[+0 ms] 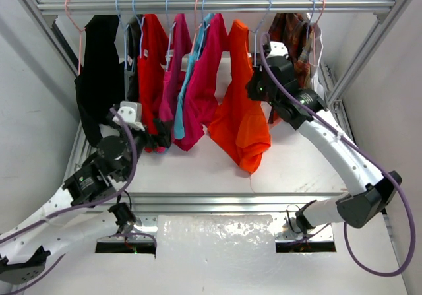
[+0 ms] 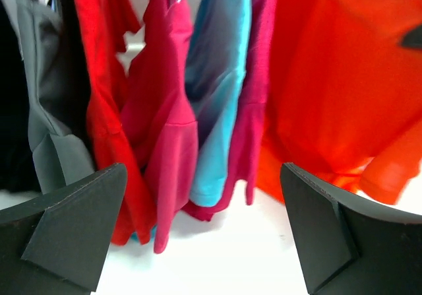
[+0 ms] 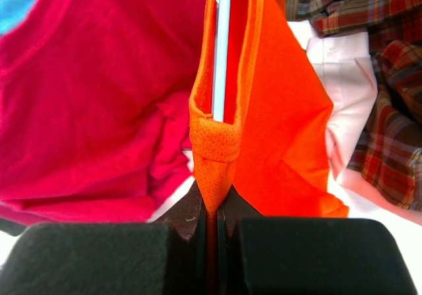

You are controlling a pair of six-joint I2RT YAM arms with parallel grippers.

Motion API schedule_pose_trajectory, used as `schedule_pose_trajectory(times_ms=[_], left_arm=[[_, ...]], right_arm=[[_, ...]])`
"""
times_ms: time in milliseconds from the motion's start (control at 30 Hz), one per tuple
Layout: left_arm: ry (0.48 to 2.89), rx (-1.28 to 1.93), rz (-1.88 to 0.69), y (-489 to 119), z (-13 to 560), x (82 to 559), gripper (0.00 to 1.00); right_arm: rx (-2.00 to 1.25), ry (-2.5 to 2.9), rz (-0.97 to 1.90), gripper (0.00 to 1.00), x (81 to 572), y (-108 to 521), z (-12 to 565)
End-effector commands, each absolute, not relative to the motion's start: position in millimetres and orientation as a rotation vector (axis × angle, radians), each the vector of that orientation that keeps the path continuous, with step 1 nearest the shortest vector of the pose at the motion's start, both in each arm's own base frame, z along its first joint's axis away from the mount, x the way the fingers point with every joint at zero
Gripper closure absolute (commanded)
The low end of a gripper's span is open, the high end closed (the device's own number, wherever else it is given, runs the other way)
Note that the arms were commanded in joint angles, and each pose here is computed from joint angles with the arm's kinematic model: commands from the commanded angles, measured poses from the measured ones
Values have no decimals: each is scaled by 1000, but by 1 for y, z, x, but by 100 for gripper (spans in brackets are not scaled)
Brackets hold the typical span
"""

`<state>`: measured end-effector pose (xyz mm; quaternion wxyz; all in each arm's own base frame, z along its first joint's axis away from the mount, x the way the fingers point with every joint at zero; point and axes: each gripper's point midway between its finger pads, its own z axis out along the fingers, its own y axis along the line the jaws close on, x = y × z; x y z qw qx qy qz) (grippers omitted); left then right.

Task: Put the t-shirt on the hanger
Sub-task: Place the hanger at the clothesline, then reset both arms

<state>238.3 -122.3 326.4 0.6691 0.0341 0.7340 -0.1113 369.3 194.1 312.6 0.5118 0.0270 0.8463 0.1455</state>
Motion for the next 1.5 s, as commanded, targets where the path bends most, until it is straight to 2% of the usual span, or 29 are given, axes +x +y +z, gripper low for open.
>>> schedule_pose_trajectory(times_ms=[0, 67, 300, 333, 400, 433, 467, 500, 533, 567, 700, 800, 1000, 1133, 1467], left_arm=[[1700, -3, -186, -116, 322, 254, 0], [1718, 10, -203, -121, 318, 260, 0], [1689, -31, -265, -113, 325, 278, 0], [1693, -26, -260, -112, 324, 278, 0], [1711, -15, -248, -111, 319, 276, 0], [1707, -25, -249, -108, 321, 274, 0], [1719, -37, -231, -103, 318, 271, 0], [1722, -65, -237, -100, 319, 268, 0], [1706, -111, -218, -90, 323, 264, 0], [1720, -129, -198, -83, 319, 260, 0], [1695, -265, -130, -48, 325, 239, 0], [1682, -291, -86, -29, 323, 224, 0], [1665, -413, 14, 6, 318, 203, 0], [1667, -431, 11, 13, 317, 194, 1], [1689, -393, -18, 11, 312, 186, 0]], right_arm=[[-72, 2078, 296, 100, 365, 202, 302], [-97, 2059, 249, 100, 371, 198, 315], [-130, 2090, 60, 99, 372, 179, 305], [-112, 2088, 64, 95, 370, 176, 304], [-61, 2078, 151, 95, 363, 173, 301], [-75, 2098, 181, 81, 357, 175, 289], [-68, 2085, 218, 61, 350, 175, 296], [-76, 2085, 249, 34, 345, 177, 297], [-108, 2106, 300, 3, 335, 182, 291], [-125, 2068, 342, 1, 323, 179, 304], [-254, 2028, 351, 1, 274, 155, 302], [-288, 1973, 252, 1, 238, 116, 301], [-81, 1894, -2, 1, 184, 24, 322], [-39, 1897, -98, 1, 160, -7, 323], [-18, 1905, -117, 1, 144, -21, 307]])
